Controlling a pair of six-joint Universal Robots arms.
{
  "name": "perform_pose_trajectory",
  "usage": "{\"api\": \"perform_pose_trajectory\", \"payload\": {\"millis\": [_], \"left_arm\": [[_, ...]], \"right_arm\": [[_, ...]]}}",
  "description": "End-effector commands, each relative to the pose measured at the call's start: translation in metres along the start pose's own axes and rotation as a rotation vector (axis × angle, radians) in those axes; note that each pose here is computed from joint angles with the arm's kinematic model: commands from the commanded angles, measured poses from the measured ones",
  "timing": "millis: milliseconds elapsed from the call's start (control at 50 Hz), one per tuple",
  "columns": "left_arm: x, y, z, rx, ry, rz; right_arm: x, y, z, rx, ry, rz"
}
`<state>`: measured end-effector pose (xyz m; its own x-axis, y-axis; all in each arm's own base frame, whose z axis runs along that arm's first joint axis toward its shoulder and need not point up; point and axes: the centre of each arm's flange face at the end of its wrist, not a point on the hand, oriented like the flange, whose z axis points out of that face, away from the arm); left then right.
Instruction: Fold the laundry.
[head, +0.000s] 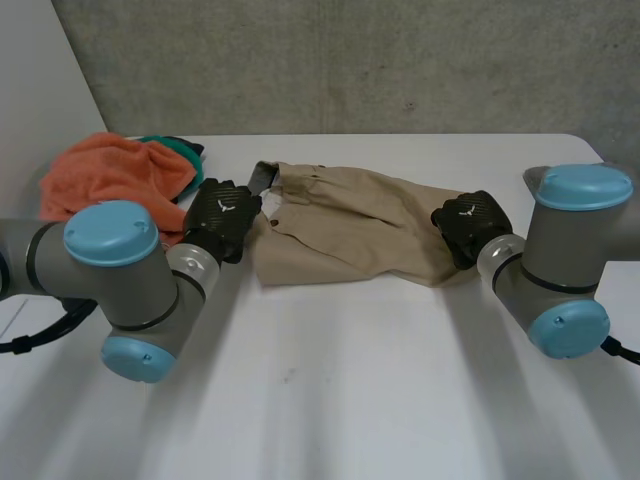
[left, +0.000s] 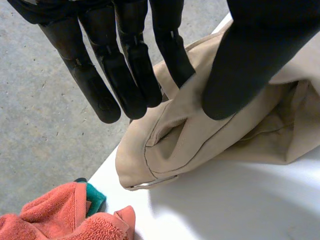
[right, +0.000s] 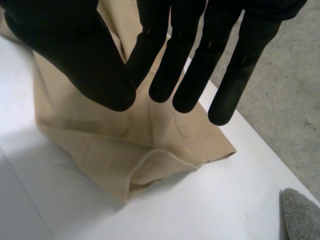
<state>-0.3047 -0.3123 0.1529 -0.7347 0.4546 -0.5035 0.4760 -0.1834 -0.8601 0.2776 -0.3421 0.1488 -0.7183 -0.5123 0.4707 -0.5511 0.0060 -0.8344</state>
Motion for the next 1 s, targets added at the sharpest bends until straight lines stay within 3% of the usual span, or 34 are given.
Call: {"api": "perform_pose_trajectory", "payload": {"millis": [20,220,400,540,660,880,1000], "left_arm": [[-0.005,-0.011,-0.01,-0.037,0.039,-0.008],[-0.043,-0.037,-0.015,-0.069,0.103,-0.109],[-0.106,-0.006,0.019,-0.079,0.053,-0.167],[-0.093,0.026,0.028,-0.131,0.206,-0.196],[-0.076,0.037,0.037,-0.133,0.264,-0.163],[-0.056,0.048,0.06,-0.168,0.201,-0.086],[-0.066,0.034,0.074,-0.148,0.105,-0.045]], "right_arm": [[-0.003,-0.003,0.0,-0.002,0.01,0.055],[-0.003,-0.004,-0.006,-0.069,0.02,0.038],[-0.007,-0.004,-0.008,-0.071,0.007,0.037],[-0.008,-0.002,-0.007,-0.073,0.007,0.032],[-0.007,0.0,-0.006,-0.08,0.01,0.03],[-0.006,0.001,-0.006,-0.083,0.013,0.031],[-0.004,0.002,-0.006,-0.085,0.019,0.029]]}}
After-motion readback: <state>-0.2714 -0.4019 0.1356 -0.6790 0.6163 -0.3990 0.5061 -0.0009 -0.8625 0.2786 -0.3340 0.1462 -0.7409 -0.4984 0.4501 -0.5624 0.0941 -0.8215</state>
